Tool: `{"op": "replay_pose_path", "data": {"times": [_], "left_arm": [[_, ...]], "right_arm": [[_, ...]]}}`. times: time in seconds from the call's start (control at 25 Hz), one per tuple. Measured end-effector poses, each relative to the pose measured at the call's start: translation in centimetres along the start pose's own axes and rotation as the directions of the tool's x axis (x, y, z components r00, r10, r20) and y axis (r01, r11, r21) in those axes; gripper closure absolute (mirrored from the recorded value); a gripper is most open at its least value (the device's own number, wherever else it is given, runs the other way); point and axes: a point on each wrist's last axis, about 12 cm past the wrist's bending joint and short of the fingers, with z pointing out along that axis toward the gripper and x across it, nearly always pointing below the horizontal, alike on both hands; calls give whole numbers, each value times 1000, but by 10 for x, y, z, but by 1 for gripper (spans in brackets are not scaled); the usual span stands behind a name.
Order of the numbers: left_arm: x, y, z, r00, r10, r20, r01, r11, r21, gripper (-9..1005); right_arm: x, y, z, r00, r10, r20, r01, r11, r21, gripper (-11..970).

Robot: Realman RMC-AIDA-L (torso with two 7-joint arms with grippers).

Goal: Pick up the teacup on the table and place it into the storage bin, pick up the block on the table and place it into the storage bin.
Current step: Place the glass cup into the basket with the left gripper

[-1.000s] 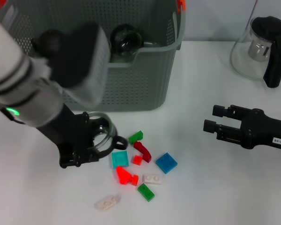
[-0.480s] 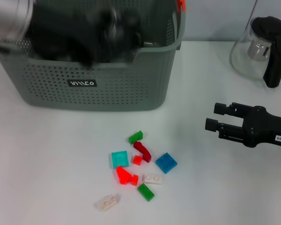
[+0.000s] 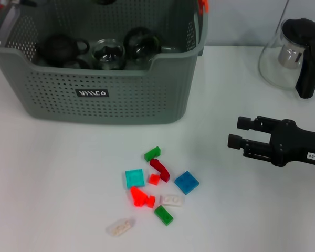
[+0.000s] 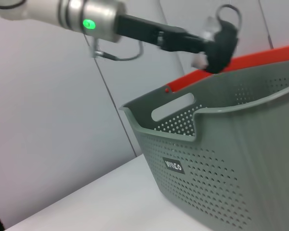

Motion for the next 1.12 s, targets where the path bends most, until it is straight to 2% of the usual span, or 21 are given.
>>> {"op": "replay_pose_path", "data": {"times": [0.16, 0.32, 0.44, 0.8, 1.12], "left_arm": [[5, 10, 24, 1000, -27, -12, 26, 996, -90, 957], [17, 10, 42, 998, -14, -64, 3, 987, -163, 957], [28, 5, 54, 994, 6, -105, -28, 978, -207, 957], [49, -17, 80, 976, 100, -192, -147, 957, -250, 958], [60, -23, 92, 964, 142, -225, -202, 942, -269, 958]], "right_arm": [[1, 0, 0, 1000, -2, -1, 2, 1000, -3, 245], [1, 1, 0, 1000, -2, -1, 2, 1000, -3, 246], [1, 0, 0, 1000, -1, -2, 1, 1000, -1, 246], [1, 0, 1, 1000, -3, -3, 3, 1000, 5, 245], [1, 0, 1, 1000, -4, -2, 4, 1000, 4, 246]]}}
